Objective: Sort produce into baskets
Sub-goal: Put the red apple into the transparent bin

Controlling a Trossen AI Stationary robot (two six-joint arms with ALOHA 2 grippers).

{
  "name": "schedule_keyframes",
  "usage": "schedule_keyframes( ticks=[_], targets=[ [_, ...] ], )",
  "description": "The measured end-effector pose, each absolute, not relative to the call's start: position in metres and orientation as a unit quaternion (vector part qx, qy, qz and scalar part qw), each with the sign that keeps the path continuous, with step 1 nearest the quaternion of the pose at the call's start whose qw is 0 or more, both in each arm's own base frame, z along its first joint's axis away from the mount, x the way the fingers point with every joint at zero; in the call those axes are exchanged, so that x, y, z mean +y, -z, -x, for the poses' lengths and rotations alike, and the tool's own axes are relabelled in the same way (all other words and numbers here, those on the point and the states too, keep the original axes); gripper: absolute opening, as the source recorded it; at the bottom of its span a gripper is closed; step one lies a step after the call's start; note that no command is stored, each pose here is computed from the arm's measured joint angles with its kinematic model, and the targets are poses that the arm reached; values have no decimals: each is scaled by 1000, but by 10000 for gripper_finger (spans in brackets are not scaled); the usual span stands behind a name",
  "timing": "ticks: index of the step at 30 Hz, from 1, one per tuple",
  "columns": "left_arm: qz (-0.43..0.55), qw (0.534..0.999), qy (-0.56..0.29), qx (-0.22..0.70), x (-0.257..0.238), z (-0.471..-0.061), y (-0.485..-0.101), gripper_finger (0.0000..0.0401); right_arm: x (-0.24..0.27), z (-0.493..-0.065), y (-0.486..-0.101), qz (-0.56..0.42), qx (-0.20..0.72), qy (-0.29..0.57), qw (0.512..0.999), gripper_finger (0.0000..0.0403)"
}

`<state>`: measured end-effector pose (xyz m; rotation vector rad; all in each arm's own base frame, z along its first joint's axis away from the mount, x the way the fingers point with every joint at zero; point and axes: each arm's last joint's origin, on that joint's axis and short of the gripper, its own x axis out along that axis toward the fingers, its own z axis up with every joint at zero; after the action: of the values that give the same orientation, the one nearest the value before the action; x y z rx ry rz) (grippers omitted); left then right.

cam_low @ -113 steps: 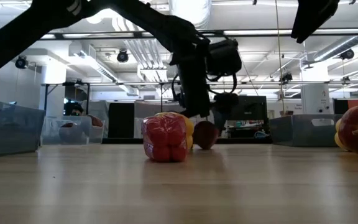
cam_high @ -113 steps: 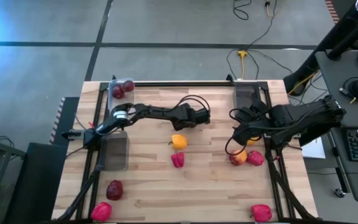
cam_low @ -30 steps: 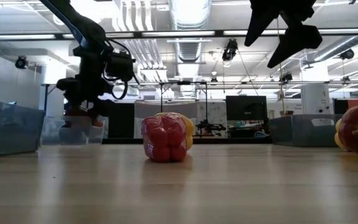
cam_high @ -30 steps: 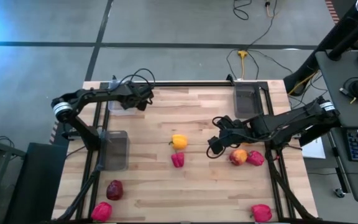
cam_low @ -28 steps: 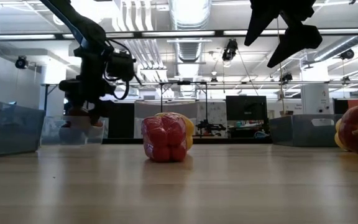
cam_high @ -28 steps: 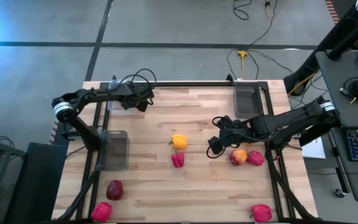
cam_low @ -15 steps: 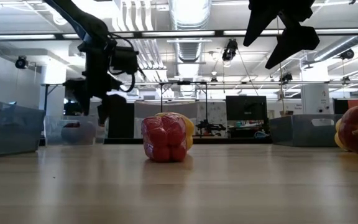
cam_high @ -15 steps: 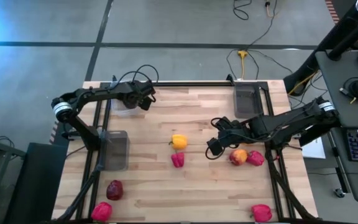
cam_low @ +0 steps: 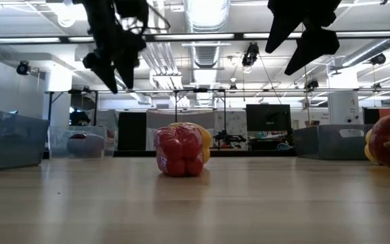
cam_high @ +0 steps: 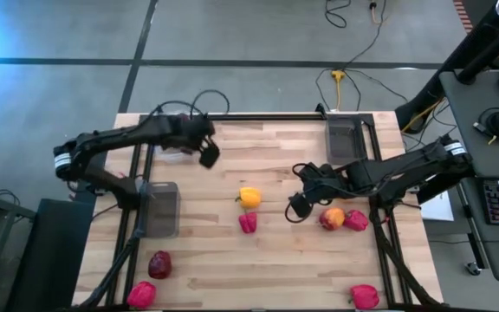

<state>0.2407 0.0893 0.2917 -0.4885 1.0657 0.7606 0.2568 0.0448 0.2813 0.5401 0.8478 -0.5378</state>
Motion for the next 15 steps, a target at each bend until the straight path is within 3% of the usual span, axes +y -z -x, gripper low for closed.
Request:
schedule_keyframes(
  ticks=[10,15],
  targets=[
    [188,797,-193,540,-40,-231,-280,290,25,-263,-282,-207,400,251,857,380],
    [262,782,-185,534,-93,-215,-285,290,26,-264,-284,-180,386,257,867,379]
  ],
)
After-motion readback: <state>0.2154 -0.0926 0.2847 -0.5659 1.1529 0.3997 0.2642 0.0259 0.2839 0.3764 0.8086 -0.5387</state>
